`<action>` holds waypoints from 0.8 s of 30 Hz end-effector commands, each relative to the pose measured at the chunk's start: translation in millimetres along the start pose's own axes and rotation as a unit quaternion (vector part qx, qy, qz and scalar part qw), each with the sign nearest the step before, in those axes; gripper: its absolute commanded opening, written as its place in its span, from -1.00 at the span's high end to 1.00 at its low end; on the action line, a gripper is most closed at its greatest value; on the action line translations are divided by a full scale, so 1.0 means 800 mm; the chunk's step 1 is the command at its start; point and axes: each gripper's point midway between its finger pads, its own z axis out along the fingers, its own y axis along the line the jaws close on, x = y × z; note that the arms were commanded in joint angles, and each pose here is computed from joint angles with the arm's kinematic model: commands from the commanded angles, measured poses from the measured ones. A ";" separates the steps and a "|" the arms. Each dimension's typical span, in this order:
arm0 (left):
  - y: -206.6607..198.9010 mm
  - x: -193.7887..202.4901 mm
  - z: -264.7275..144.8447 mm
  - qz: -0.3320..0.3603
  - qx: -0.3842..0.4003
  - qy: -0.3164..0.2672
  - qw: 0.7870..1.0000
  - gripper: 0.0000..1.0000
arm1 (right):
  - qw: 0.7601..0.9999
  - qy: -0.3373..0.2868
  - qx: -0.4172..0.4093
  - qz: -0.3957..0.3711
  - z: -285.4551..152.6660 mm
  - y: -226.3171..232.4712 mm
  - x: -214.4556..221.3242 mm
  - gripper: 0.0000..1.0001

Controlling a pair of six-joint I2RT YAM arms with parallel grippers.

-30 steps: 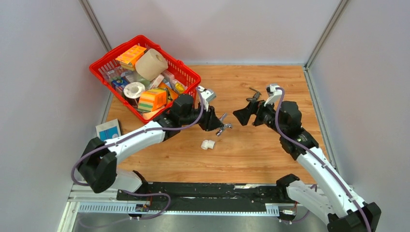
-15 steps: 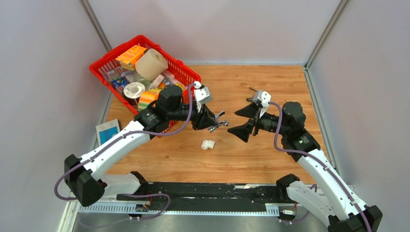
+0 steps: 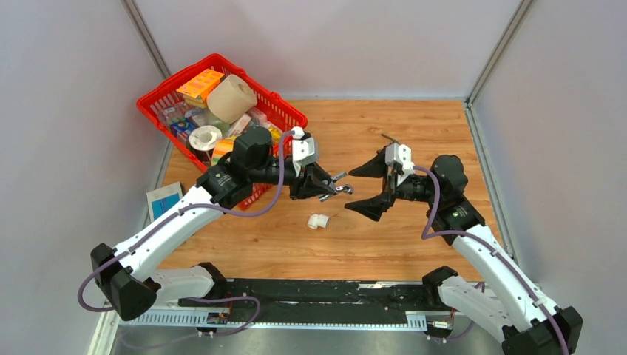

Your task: Install the water faucets

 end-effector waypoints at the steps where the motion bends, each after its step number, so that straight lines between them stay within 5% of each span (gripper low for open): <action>1: -0.016 -0.020 -0.004 0.044 0.033 -0.029 0.998 1.00 | 0.997 -0.015 -0.062 -0.032 0.018 0.017 -0.009 -0.77; 13: -0.033 -0.013 -0.016 0.061 0.048 -0.036 0.996 1.00 | 0.993 0.020 -0.113 0.000 0.061 0.031 0.030 -0.36; 24: -0.041 -0.010 -0.015 0.060 0.068 -0.035 0.995 1.00 | 0.991 0.017 -0.131 0.003 0.068 0.041 0.027 -0.24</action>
